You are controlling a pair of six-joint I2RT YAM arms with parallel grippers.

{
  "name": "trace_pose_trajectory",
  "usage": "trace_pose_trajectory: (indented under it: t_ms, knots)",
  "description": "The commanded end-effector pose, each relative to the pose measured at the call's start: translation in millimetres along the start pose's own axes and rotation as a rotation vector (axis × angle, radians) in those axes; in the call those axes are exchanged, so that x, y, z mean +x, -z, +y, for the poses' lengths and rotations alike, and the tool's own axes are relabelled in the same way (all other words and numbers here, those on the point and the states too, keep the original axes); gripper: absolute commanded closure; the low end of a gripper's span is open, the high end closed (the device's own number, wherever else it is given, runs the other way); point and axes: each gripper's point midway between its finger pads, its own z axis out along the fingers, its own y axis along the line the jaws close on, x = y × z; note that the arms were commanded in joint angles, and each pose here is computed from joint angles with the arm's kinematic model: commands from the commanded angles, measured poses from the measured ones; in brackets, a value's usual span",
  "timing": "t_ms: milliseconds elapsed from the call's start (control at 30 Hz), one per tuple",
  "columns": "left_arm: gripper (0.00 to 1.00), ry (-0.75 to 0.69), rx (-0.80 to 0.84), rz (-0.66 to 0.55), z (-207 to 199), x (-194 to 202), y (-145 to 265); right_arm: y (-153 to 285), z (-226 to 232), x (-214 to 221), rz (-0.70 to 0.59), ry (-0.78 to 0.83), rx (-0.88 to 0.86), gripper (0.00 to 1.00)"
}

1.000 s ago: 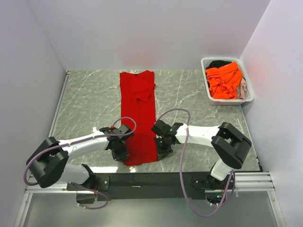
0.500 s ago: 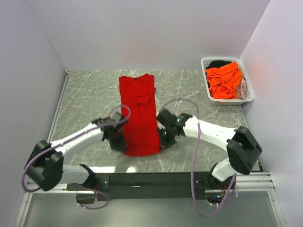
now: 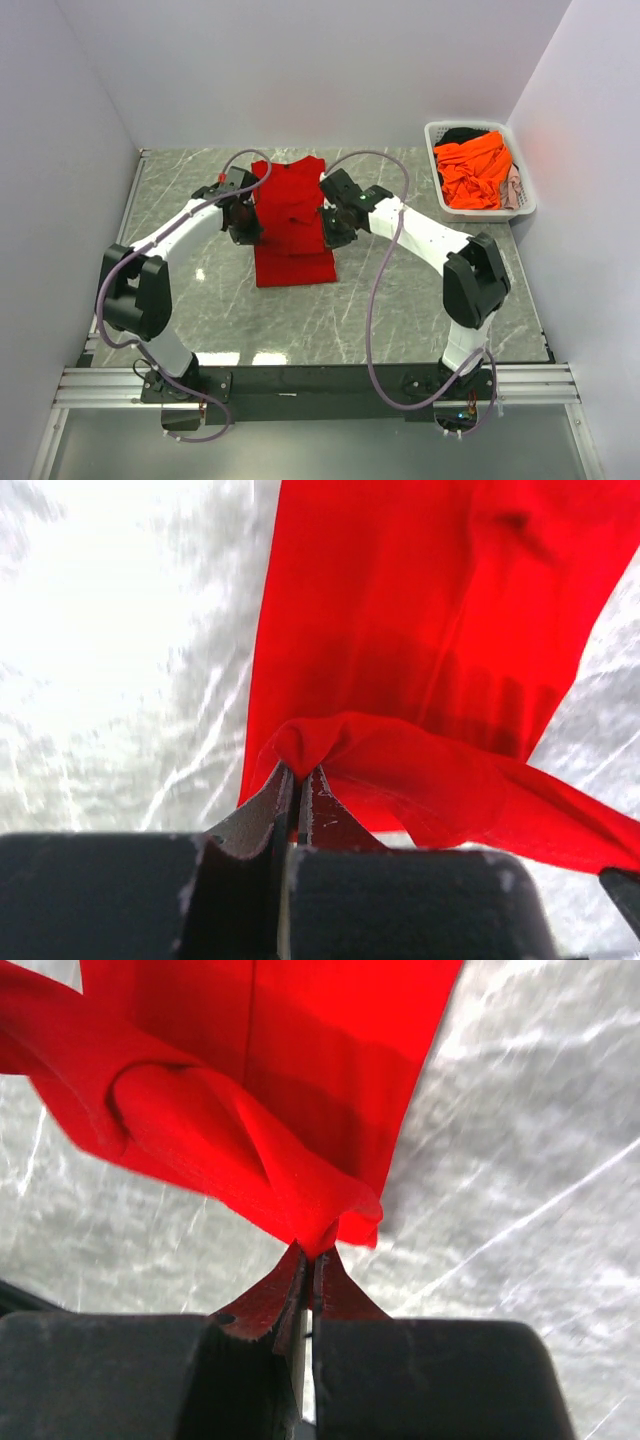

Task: Fold and stack the t-shirts
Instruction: Fold the tshirt

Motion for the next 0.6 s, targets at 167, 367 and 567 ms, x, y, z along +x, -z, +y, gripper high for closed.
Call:
trace_pose_trajectory:
  t_ms: [167, 367, 567]
  knots:
    - [0.99, -0.032, -0.010, -0.201, -7.0, -59.1, -3.4, -11.5, -14.5, -53.3, -0.114, 0.022, 0.032, 1.00]
    - [0.99, -0.021, -0.021, -0.203, -5.0, -60.2, -33.0, -34.6, -24.9, -55.1, -0.120, -0.001, 0.041, 1.00]
    - [0.99, 0.018, -0.050, -0.209, 3.0, -57.3, -55.2, -55.4, -36.5, -58.0, -0.131, 0.000, 0.064, 1.00]
